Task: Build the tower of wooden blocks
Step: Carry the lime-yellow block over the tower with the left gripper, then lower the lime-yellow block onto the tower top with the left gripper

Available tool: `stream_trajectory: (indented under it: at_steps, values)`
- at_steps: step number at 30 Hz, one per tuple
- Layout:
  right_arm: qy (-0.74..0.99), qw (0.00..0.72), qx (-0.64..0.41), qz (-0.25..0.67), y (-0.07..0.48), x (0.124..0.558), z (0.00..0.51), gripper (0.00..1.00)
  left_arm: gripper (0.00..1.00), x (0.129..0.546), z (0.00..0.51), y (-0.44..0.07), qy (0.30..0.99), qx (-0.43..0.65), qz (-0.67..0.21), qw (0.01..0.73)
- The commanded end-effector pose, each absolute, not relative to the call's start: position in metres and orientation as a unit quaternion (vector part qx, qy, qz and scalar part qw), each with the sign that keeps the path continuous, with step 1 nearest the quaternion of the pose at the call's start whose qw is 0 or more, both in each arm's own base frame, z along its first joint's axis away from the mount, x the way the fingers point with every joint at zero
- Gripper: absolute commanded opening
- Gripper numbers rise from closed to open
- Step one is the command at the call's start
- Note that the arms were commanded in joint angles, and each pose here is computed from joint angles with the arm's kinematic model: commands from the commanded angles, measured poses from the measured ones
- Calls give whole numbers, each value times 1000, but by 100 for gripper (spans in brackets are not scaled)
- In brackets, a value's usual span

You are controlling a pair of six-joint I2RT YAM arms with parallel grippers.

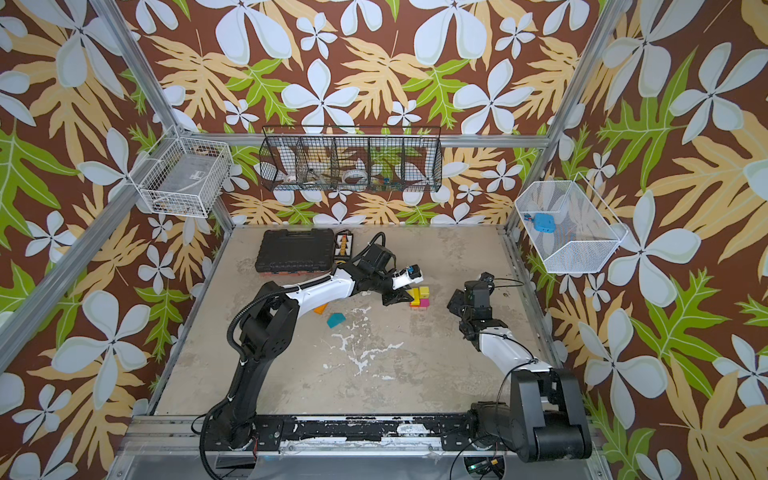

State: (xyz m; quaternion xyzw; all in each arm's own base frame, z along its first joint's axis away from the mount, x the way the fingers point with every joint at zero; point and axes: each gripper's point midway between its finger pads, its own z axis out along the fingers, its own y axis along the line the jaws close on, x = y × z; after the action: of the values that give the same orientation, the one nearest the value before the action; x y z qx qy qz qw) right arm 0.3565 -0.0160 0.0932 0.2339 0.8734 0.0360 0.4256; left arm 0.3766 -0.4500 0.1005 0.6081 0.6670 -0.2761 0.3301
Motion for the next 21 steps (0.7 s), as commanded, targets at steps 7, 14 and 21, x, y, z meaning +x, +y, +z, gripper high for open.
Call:
stream_trajectory:
  at_steps: [7,14,21]
  values:
    - [869,434,236,31,-17,361,98,69,0,380,100,-457,665,613,-283,320]
    - [869,435,234,30,-16,363,99,69,0,386,95,-461,668,613,-283,314]
    - [870,434,232,27,-15,363,98,69,0,391,92,-465,669,614,-282,311]
